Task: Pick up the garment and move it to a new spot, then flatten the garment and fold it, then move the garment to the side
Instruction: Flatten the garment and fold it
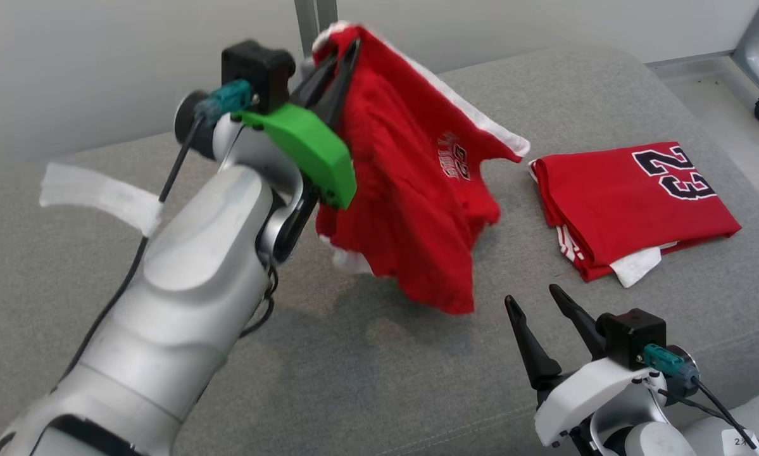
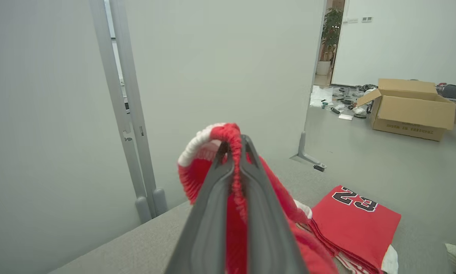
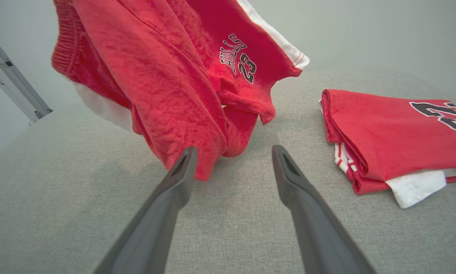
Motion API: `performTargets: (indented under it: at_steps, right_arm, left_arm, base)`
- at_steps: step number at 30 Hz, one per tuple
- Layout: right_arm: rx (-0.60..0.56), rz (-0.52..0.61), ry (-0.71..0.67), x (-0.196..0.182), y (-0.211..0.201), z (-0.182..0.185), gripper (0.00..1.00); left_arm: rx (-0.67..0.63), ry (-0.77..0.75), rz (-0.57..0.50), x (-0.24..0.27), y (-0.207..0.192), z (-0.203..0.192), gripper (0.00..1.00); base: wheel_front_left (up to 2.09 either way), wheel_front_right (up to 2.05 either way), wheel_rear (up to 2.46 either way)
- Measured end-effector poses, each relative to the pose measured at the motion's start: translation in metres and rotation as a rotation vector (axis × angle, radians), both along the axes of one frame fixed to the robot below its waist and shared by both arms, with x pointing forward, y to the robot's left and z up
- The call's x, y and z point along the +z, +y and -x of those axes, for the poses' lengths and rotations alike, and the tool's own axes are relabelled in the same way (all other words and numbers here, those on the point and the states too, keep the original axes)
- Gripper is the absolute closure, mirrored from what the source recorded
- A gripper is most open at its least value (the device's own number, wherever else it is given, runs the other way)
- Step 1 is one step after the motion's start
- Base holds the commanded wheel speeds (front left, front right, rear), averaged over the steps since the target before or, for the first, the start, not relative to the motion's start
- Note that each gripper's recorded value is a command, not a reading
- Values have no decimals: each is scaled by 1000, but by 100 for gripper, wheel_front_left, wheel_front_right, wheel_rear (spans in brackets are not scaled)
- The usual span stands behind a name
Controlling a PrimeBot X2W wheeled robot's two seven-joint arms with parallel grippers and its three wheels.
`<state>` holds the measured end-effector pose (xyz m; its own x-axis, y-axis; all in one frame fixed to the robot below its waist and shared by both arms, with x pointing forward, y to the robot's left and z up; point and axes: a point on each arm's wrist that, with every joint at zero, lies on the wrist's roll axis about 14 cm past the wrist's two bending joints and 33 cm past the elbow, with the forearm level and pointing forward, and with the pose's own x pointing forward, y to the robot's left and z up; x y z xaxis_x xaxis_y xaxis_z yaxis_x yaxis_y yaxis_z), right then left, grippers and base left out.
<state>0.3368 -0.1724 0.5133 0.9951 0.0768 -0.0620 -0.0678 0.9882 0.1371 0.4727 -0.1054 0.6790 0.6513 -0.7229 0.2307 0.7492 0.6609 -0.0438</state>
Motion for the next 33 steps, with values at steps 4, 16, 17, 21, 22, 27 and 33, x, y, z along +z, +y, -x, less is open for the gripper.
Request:
performTargets:
  at_steps: [4, 16, 17, 21, 22, 27, 33]
  right_arm:
    - [17, -2, -1, 0, 5, -3, 0]
    - [87, -6, 11, -4, 26, -17, 0]
    - [94, -7, 12, -4, 29, -18, 0]
    - [108, -7, 13, -4, 33, -19, 0]
    - [109, -7, 13, -4, 33, -18, 0]
    - [93, -6, 5, -2, 28, -16, 0]
    - [61, -1, -6, 2, 17, -12, 0]
  left_arm:
    - [69, 143, -53, -58, 32, -2, 100]
    - [335, 572, -244, -224, 158, 27, 100]
    - [349, 588, -251, -230, 163, 28, 88]
    - [400, 668, -281, -250, 179, 34, 0]
    - [407, 680, -285, -254, 181, 35, 0]
    - [425, 755, -257, -264, 183, 41, 0]
    - [454, 716, -193, -251, 192, 39, 0]
  base:
    - [0, 0, 0]
    - [0, 0, 0]
    - [0, 0, 0]
    - [0, 0, 0]
    - [0, 0, 0]
    - [0, 0, 0]
    - [0, 0, 0]
